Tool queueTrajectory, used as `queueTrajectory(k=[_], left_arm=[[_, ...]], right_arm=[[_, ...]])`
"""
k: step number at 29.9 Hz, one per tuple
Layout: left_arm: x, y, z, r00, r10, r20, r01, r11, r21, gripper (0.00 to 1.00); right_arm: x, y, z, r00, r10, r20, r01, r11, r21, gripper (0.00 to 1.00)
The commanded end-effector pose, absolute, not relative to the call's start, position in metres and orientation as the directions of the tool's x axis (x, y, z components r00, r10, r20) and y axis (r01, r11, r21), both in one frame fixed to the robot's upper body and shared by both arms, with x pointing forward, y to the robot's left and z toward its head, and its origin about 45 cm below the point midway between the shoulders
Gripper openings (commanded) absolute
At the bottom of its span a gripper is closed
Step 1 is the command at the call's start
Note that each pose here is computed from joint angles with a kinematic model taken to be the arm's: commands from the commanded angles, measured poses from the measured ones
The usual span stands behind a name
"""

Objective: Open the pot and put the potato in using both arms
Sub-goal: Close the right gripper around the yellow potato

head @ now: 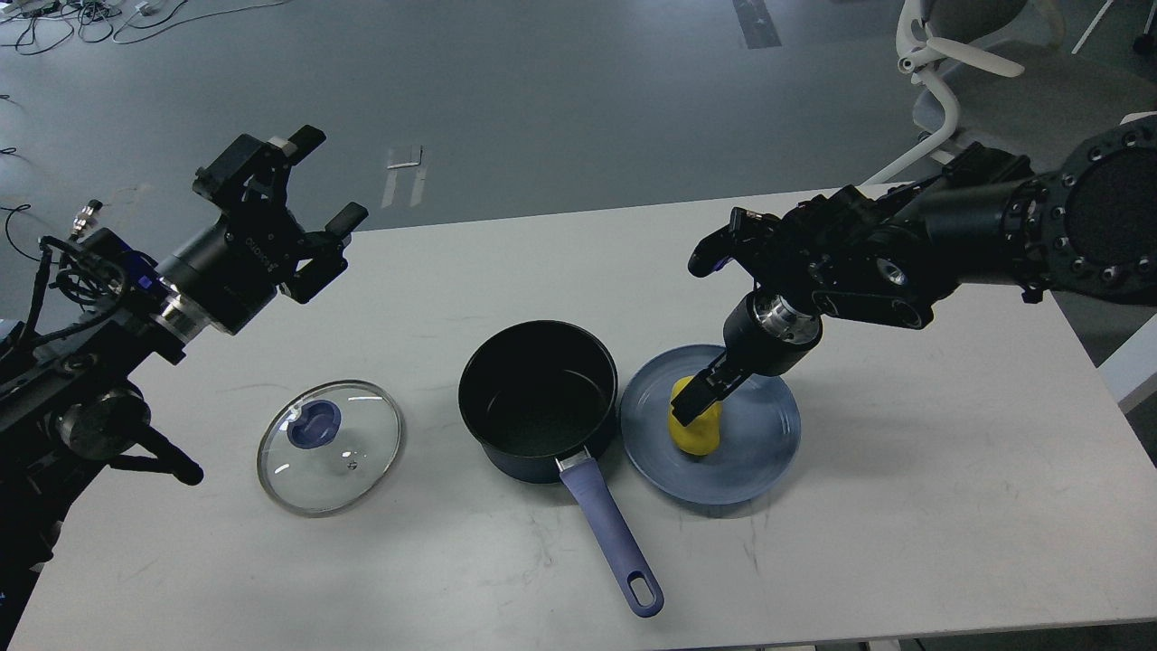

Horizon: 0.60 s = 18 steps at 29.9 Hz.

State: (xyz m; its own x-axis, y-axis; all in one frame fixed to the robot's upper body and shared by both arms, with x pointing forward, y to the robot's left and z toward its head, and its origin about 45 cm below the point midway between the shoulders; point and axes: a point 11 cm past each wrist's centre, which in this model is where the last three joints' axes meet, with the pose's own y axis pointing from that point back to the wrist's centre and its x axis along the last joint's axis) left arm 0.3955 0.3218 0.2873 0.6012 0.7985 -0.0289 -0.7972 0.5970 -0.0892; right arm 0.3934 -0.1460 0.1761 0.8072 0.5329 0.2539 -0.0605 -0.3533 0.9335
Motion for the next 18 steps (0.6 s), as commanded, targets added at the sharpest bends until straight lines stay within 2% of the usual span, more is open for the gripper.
queueTrajectory(k=[1, 18], left_arm=[[0.3952, 0.322, 0.2866, 0.601, 0.799, -0.03, -0.798, 0.597, -0.088, 0.98], [0.3953, 0.3208, 0.2862, 0.602, 0.798, -0.032, -0.797, 0.598, -0.089, 0.98]], right_arm=[[0.3938, -0.1436, 0.1771, 0.823, 0.504, 0.261, -0.063, -0.375, 0.925, 1.0], [0.3931, -0.1479, 0.1693, 0.833, 0.491, 0.256, -0.063, -0.375, 0.925, 1.0]])
